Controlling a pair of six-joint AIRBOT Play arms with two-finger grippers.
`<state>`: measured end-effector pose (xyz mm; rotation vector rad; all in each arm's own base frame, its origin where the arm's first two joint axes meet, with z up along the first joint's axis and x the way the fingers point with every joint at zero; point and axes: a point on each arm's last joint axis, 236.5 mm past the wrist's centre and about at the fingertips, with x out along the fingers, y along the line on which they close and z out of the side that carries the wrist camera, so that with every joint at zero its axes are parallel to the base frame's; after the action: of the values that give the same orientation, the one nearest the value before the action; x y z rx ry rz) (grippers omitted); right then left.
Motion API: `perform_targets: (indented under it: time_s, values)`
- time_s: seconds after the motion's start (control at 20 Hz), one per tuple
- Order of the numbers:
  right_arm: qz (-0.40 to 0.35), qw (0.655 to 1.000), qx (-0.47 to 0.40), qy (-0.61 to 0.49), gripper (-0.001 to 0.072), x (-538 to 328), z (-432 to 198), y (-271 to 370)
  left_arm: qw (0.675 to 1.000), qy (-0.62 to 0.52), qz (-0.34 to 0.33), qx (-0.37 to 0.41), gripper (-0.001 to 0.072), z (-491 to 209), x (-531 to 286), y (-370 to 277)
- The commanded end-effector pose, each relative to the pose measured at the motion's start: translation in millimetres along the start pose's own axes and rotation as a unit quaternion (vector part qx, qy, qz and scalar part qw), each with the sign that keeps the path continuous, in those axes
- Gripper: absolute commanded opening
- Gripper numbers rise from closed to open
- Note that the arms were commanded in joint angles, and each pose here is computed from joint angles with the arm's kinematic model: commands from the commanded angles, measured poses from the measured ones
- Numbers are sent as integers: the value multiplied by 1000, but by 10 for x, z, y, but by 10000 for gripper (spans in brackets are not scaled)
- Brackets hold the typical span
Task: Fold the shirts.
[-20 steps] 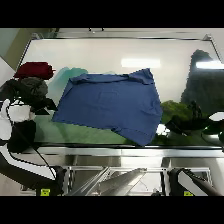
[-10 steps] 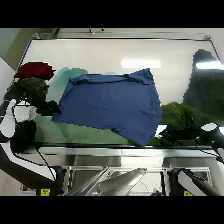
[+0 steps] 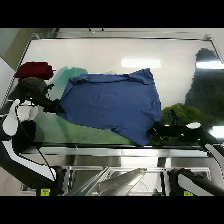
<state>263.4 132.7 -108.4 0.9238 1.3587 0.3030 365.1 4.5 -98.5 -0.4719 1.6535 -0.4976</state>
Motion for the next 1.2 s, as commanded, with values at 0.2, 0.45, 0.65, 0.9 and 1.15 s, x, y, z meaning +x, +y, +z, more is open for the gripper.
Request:
perform_targets:
  time_s: [0.2, 0.45, 0.65, 0.9, 1.15]
  values:
    - [161, 968, -159, -107, 21, -954, 546, 1407, 986, -127, -71, 77, 12, 125, -796, -816]
    - [159, 847, -381, -336, 21, -2947, 337, 2672, 879, -353, -178, 266, 12, -297, -2277, -2514]
    - [89, 690, -541, -473, 22, -3943, -661, 3542, 745, -510, -82, 423, 12, -1403, -3138, -3770]
    - [-48, 557, -580, -592, 21, -4637, -1014, 3850, 605, -666, 117, 420, 12, -2095, -3934, -4139]
    - [17, 690, -542, -480, 20, -4245, 2, 3492, 739, -582, 42, 336, 12, -1190, -3420, -3363]
